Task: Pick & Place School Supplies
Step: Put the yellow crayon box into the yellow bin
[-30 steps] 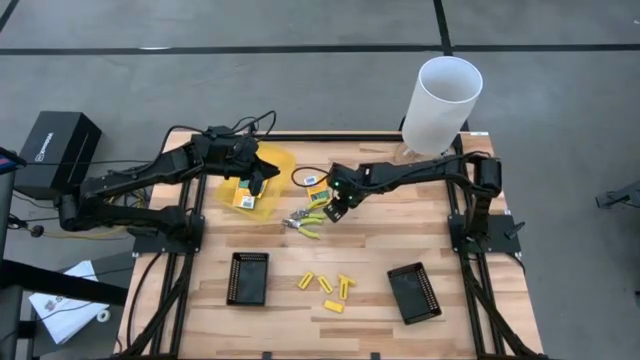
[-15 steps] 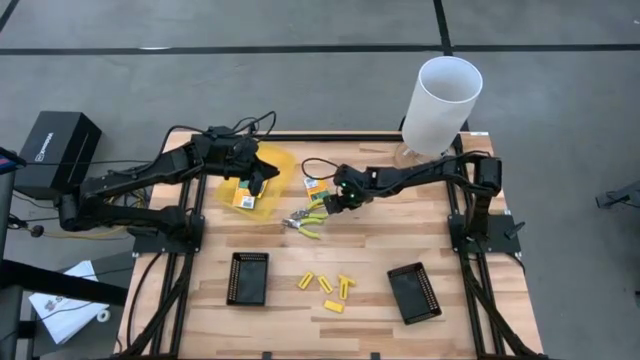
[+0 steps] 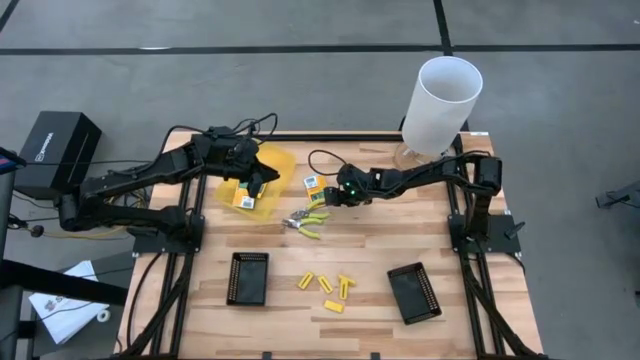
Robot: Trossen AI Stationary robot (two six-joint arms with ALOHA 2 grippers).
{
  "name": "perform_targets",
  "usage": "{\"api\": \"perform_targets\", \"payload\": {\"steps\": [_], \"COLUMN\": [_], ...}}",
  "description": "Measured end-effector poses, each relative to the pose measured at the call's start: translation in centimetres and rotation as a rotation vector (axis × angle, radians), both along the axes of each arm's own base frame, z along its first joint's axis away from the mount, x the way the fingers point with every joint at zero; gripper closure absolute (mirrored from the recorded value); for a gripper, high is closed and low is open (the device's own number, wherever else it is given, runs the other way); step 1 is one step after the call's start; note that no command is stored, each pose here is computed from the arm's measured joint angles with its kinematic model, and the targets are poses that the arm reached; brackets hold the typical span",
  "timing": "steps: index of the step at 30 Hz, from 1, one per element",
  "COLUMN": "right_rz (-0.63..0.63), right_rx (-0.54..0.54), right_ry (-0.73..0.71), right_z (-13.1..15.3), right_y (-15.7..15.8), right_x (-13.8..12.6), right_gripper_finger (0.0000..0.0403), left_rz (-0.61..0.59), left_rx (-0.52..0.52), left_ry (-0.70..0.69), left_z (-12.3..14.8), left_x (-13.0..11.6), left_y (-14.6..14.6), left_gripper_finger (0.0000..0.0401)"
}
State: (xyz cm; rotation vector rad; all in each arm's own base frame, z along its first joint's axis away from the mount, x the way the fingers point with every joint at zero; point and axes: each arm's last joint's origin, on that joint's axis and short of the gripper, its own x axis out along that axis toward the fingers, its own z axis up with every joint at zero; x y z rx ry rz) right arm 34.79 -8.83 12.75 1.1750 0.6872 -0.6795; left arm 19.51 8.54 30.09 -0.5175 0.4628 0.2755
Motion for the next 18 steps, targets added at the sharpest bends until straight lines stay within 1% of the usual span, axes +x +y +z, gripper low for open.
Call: {"api": "perform_targets", "payload": {"steps": [12,18], "right_rz": [-0.025,-0.039], "right_rx": [-0.004,-0.003], "right_ry": [-0.044,-0.043], "right_z": [0.28,0.26], "right_y": [-0.52,-0.54], "right_x": [0.2,0.19], "right_gripper_finger": [0.0232,0.0229], "left_rz": [-0.006,-0.006], "left_rx": [-0.01,-0.01], "left_ry": [0.002,0.003], "left_z": [-0.03,-0.05], "left_x": [-0.01,-0.02], "left_y": [-0.03,-0.04], "left_gripper_finger": [0.0325,0.0325]}}
